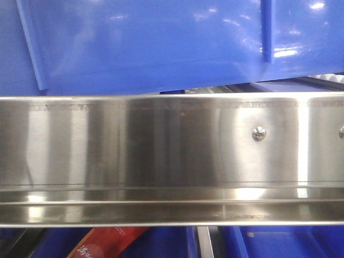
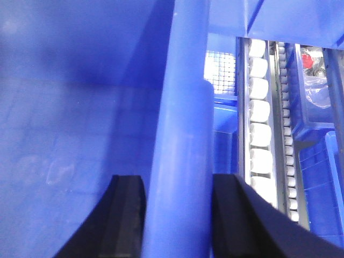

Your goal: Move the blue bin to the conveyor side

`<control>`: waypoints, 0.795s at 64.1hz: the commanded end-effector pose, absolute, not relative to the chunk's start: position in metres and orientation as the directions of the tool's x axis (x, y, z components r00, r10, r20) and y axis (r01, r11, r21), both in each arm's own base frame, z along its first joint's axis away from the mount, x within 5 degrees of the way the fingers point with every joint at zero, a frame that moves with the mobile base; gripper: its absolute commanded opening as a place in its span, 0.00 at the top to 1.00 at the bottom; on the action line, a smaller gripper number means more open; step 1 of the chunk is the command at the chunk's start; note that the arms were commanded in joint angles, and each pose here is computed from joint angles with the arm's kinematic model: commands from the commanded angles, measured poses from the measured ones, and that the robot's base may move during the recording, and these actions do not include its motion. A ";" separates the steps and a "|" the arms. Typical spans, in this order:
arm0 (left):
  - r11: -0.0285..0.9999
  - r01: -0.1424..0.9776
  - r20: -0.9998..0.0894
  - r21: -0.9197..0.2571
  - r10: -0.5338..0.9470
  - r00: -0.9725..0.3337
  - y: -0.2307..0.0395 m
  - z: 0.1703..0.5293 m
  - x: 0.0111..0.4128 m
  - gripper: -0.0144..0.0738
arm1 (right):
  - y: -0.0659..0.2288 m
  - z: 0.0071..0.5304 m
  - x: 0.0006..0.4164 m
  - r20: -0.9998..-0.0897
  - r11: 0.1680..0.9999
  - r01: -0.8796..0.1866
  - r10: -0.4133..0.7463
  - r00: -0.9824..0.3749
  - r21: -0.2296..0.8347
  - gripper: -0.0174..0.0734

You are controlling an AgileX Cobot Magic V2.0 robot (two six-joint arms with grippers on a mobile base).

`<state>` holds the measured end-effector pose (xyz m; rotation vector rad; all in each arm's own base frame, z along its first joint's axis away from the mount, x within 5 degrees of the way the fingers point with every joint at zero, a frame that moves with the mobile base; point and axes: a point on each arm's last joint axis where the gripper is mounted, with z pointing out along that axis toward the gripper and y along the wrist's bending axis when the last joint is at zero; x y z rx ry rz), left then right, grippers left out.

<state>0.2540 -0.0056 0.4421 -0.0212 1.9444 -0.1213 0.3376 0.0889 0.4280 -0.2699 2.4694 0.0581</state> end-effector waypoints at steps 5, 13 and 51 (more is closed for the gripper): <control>0.987 0.021 -0.890 -0.161 -0.136 -0.436 -0.007 0.448 0.270 0.56 | 0.088 0.428 0.338 -0.619 0.977 -0.208 -0.188 -0.763 -0.041 0.90; 0.980 -0.008 -0.842 -0.201 -0.177 -0.510 -0.007 0.440 0.283 0.55 | 0.088 0.428 0.338 -0.619 0.977 -0.208 -0.187 -0.763 -0.039 0.90; 0.983 -0.077 -0.707 -0.165 -0.172 -0.686 -0.004 0.394 0.316 0.41 | 0.089 0.428 0.338 -0.619 0.977 -0.211 -0.184 -0.764 -0.030 0.90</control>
